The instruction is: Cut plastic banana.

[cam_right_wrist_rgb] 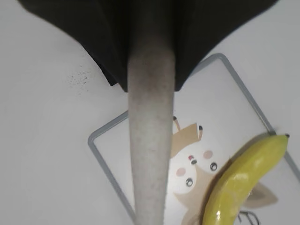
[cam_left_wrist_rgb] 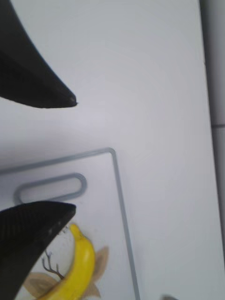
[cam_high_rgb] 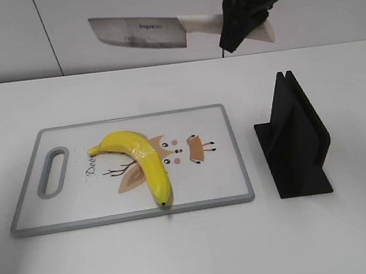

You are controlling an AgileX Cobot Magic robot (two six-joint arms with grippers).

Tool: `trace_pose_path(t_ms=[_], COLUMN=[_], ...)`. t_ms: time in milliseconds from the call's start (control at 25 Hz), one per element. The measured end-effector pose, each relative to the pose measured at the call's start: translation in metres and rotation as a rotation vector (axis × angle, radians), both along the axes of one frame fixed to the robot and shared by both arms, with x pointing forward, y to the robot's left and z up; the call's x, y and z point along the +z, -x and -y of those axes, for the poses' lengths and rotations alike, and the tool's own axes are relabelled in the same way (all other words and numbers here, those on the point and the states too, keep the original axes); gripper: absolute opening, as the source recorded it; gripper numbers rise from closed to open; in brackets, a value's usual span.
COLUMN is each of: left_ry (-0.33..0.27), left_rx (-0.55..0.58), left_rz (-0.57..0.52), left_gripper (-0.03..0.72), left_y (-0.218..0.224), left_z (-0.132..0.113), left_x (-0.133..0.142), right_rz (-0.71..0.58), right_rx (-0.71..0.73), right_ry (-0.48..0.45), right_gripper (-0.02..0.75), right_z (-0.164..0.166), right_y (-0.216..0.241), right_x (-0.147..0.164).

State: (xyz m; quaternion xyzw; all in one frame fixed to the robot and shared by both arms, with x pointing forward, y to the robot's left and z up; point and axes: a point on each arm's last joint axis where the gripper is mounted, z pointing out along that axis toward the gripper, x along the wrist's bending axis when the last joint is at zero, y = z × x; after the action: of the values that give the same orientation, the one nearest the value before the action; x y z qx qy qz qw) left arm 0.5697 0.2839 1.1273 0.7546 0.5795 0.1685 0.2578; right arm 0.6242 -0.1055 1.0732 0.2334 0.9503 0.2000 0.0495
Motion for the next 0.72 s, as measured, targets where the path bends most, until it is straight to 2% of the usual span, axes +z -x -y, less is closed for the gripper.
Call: trace_pose_path(t_ms=[80, 200, 360, 480, 600, 720], left_ry=[-0.038, -0.053, -0.041, -0.056, -0.078, -0.08], left_rx=[0.027, 0.053, 0.085, 0.092, 0.095, 0.098], left_rz=[-0.106, -0.171, -0.191, -0.195, -0.201, -0.187], left_gripper=[0.591, 0.591, 0.59, 0.59, 0.59, 0.589], left_y=[0.01, 0.018, 0.036, 0.059, 0.089, 0.125], left_z=[-0.005, -0.008, -0.008, -0.009, -0.011, -0.011], left_x=[0.004, 0.008, 0.009, 0.007, 0.002, -0.001], right_rz=[0.001, -0.004, -0.019, -0.017, -0.006, -0.023], right_rx=[-0.087, -0.209, -0.342, -0.431, -0.487, -0.519], right_ry=[-0.035, -0.084, -0.144, -0.2, -0.248, -0.257], right_gripper=[0.169, 0.169, 0.169, 0.169, 0.169, 0.169], right_z=[-0.001, 0.0, 0.004, 0.009, 0.015, 0.023], right_y=[-0.002, -0.001, 0.008, 0.019, 0.033, 0.051], right_x=[0.011, 0.027, 0.048, 0.07, 0.091, 0.097])
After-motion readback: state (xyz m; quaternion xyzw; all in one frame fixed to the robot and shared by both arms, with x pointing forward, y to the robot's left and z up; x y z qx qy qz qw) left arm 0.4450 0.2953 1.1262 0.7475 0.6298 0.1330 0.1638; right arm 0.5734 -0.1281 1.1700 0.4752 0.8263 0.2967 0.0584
